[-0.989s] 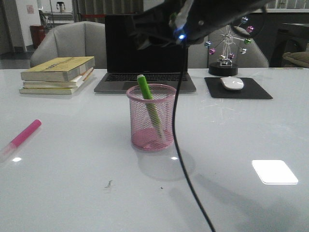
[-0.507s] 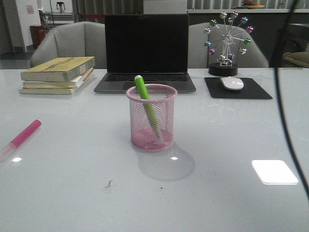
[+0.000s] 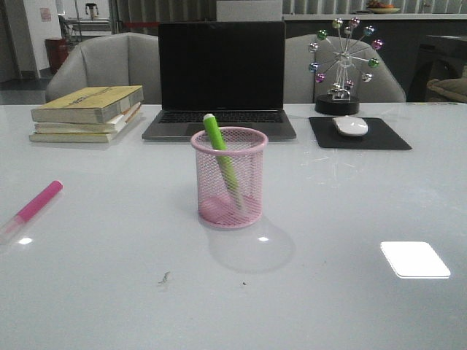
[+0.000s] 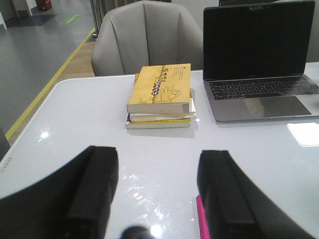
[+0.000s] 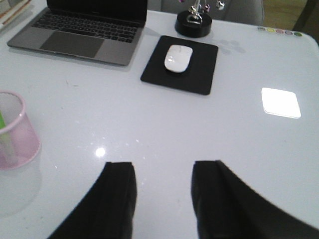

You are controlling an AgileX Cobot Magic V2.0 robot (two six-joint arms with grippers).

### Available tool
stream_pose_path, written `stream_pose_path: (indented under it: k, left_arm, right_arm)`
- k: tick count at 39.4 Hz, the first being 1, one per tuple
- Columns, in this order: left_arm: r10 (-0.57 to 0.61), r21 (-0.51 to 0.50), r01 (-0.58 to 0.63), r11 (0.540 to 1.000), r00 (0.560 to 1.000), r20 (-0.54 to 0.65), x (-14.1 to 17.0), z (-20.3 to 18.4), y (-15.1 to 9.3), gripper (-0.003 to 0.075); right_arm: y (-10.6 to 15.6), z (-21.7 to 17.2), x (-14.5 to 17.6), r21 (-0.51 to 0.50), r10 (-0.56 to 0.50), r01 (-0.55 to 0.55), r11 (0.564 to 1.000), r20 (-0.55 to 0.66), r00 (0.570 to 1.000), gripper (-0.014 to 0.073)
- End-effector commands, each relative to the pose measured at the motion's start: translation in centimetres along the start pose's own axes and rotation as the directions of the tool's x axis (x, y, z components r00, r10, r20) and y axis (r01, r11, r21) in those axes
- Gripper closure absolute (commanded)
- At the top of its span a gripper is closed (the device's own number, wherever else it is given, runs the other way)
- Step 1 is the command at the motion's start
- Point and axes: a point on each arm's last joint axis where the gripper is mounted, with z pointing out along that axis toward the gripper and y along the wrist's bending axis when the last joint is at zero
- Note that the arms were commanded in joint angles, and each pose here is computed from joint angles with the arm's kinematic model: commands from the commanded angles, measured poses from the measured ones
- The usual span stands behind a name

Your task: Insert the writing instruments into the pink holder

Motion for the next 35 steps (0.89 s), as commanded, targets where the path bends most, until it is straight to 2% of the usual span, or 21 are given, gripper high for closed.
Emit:
stream_pose_path:
  k: [1, 7, 14, 24, 29, 35]
  left_arm:
    - [-0.008, -0.005, 0.009, 1.0, 0.993, 0.119, -2.0, -0.3, 0.1, 0.0303]
    - [-0.008, -0.005, 0.009, 1.0, 0.993, 0.117, -2.0, -0.3, 0.1, 0.0303]
    - [-0.008, -0.001, 0.008, 1.0, 0.995, 0.095, -2.9, -0.3, 0.1, 0.0298]
    - [0.013, 0.111, -0.011, 0.994, 1.0, -0.015, -6.6, 2.6, -1.9, 0.0281]
    - [0.03, 0.148, -0.008, 0.989, 0.989, -0.145, -8.1, 5.4, -2.9, 0.0282]
    - [0.05, 0.166, 0.01, 0.986, 0.935, -0.352, -8.8, 8.9, -3.5, 0.0282]
  right_arm:
    - [-0.3, -1.1, -0.3, 0.026, -0.007, 0.005, 1.0, 0.097, 0.995, 0.0211]
    - [-0.3, -1.3, 1.0, 0.026, -0.008, 0.005, 1.0, 0.091, 0.996, 0.0211]
    - [-0.3, -1.5, 0.8, 0.026, -0.008, 0.005, 1.0, 0.115, 0.993, 0.0211]
    - [-0.3, -1.5, 0.7, 0.025, -0.008, 0.005, 1.0, 0.122, 0.993, 0.0211]
    - [-0.3, -1.5, 0.7, 0.025, -0.008, 0.005, 1.0, 0.121, 0.993, 0.0211]
    - [-0.3, -1.5, 0.8, 0.026, -0.008, 0.005, 1.0, 0.118, 0.993, 0.0211]
